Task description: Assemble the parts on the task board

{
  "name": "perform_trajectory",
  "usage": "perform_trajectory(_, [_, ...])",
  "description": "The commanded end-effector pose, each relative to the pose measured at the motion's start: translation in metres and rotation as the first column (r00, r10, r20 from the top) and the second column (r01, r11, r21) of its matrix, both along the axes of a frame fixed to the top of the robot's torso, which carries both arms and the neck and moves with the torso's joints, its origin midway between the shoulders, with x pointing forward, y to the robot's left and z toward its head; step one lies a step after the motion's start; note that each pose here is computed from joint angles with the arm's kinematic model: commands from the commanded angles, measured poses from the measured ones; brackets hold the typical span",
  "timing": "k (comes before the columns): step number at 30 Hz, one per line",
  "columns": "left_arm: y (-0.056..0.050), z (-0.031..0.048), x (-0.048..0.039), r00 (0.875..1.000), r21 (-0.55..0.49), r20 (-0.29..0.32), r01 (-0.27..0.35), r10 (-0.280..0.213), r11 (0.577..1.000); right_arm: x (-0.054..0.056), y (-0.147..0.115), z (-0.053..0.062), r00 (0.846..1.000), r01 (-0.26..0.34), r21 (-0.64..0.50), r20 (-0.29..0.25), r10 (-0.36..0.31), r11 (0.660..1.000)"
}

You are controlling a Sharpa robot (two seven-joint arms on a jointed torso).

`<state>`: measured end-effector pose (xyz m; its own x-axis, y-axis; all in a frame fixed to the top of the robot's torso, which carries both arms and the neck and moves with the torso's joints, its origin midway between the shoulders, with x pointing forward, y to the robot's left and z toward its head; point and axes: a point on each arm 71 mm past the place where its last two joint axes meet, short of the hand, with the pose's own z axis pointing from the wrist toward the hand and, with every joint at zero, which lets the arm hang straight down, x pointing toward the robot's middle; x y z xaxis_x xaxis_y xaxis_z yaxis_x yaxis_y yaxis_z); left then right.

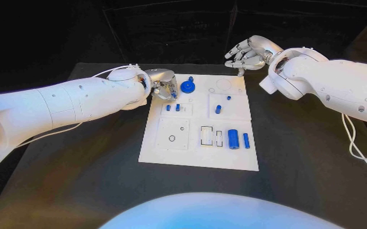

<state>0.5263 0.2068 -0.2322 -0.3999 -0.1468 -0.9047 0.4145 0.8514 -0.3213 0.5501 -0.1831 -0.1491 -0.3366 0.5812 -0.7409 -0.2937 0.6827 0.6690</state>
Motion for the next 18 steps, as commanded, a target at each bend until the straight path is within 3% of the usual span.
perform_trajectory(1, [-0.0029, 0.0013, -0.0006, 1.000, -0.010, 0.001, 0.014, -0.014, 1.000, 0.0001, 0.0013, 0.0018, 1.000, -0.008, 0.005, 0.005, 0.008, 1.000])
perform_trajectory(18, [-0.0044, 0.0005, -0.0010, 1.000, -0.006, -0.011, 0.023, -0.023, 1.000, 0.0002, 0.0019, 0.0017, 1.000, -0.009, 0.005, 0.005, 0.009, 1.000])
